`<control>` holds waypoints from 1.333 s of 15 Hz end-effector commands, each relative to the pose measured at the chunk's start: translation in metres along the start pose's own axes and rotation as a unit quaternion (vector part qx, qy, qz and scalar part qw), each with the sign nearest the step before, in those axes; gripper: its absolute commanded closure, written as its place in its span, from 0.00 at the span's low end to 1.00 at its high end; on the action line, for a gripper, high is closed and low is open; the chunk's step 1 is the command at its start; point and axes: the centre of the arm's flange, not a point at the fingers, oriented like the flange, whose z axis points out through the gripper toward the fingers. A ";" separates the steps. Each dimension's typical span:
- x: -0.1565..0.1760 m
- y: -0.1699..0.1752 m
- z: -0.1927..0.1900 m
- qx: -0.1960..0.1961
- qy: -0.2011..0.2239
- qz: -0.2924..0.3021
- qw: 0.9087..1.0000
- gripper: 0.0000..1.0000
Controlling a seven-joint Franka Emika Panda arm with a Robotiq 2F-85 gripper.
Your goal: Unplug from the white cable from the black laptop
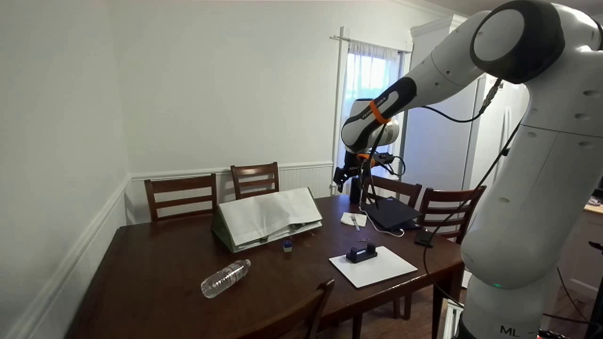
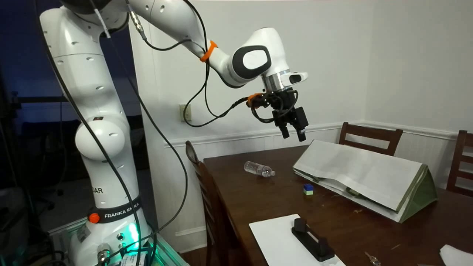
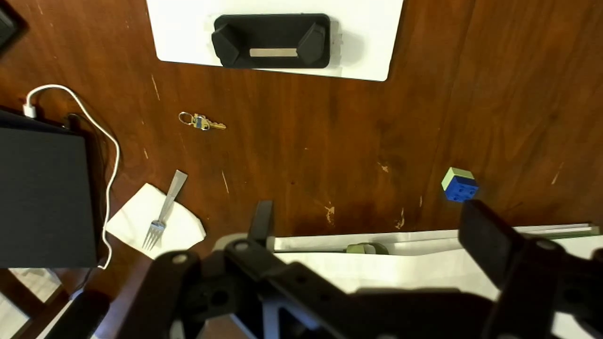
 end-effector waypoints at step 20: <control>-0.002 0.098 0.065 0.009 -0.058 0.167 0.984 0.00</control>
